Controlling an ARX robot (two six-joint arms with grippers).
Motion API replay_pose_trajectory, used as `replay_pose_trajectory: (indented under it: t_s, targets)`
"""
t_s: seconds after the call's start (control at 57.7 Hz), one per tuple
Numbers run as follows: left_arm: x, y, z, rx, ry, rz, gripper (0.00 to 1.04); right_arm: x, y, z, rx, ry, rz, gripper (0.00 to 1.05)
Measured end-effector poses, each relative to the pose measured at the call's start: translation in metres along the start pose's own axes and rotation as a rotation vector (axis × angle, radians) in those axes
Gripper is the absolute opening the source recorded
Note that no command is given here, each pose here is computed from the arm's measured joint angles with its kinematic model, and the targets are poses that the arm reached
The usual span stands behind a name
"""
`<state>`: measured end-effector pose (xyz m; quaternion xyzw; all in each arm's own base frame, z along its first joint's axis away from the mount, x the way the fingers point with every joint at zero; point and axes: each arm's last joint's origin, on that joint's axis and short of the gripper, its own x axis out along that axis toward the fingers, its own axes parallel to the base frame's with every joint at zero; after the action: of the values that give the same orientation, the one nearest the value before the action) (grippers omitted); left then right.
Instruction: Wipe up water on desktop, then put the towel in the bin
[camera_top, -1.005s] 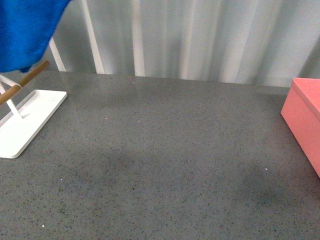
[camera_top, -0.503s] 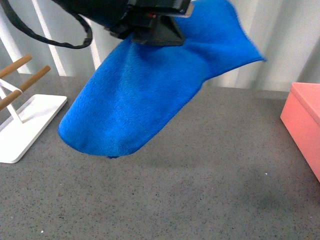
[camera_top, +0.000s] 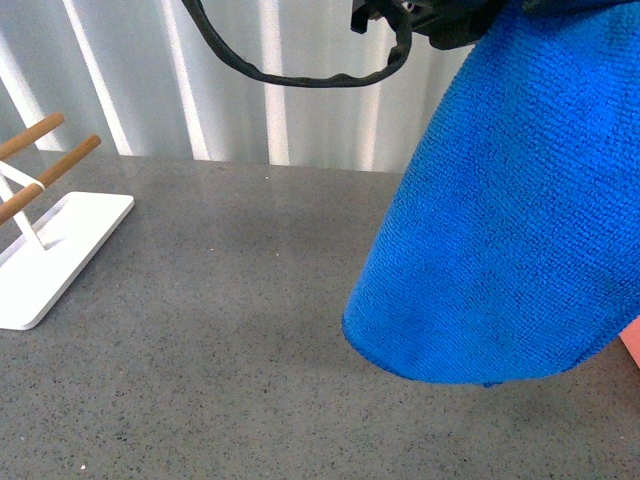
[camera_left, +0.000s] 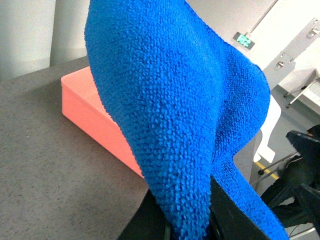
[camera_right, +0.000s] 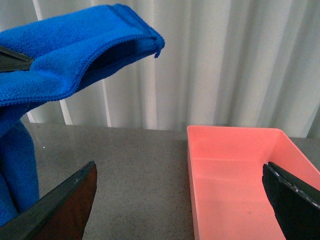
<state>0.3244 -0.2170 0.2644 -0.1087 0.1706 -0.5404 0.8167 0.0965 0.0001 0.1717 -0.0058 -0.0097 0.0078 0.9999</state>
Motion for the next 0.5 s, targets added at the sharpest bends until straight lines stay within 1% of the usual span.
replay_pose_trajectory:
  t_s: [0.017, 0.035, 0.052, 0.104, 0.121, 0.173, 0.208, 0.312, 0.381, 0.451, 0.503]
  targets:
    - [0.001, -0.001, 0.000, -0.005, -0.002, 0.004, 0.06, 0.000, 0.000, 0.000, -0.001, 0.004, 0.016, 0.98]
    - [0.001, -0.001, 0.000, -0.008, -0.002, 0.005, 0.06, 0.001, 0.000, 0.000, 0.000, 0.009, 0.077, 0.98]
    - [0.002, -0.002, -0.001, -0.015, -0.002, 0.006, 0.06, 0.002, 0.000, 0.000, 0.001, 0.012, 0.107, 0.98]
    - [0.003, -0.001, -0.002, -0.026, -0.005, 0.016, 0.06, 0.007, -0.001, 0.003, 0.007, 0.021, 0.257, 0.98]
    - [0.003, -0.001, -0.002, -0.029, -0.004, 0.016, 0.06, 0.010, -0.001, 0.005, 0.013, 0.018, 0.313, 0.98]
    - [0.005, -0.002, -0.003, -0.037, -0.002, 0.020, 0.06, 0.016, -0.001, 0.013, 0.024, 0.004, 0.404, 0.98]
    - [0.006, -0.002, -0.004, -0.040, 0.001, 0.021, 0.06, 0.022, -0.001, 0.023, 0.033, -0.017, 0.479, 0.98]
    - [0.009, -0.001, -0.008, -0.054, 0.010, 0.026, 0.06, 0.043, -0.002, 0.052, 0.070, -0.070, 0.553, 0.98]
    - [0.009, 0.000, -0.008, -0.062, 0.009, 0.033, 0.06, 0.055, -0.002, 0.062, 0.110, -0.057, 0.577, 0.98]
    - [0.010, -0.001, -0.009, -0.067, 0.010, 0.034, 0.06, 0.067, 0.000, 0.062, 0.168, -0.001, 0.582, 0.98]
    - [0.011, -0.001, -0.009, -0.071, 0.010, 0.040, 0.06, 0.074, 0.003, 0.054, 0.220, 0.075, 0.572, 0.98]
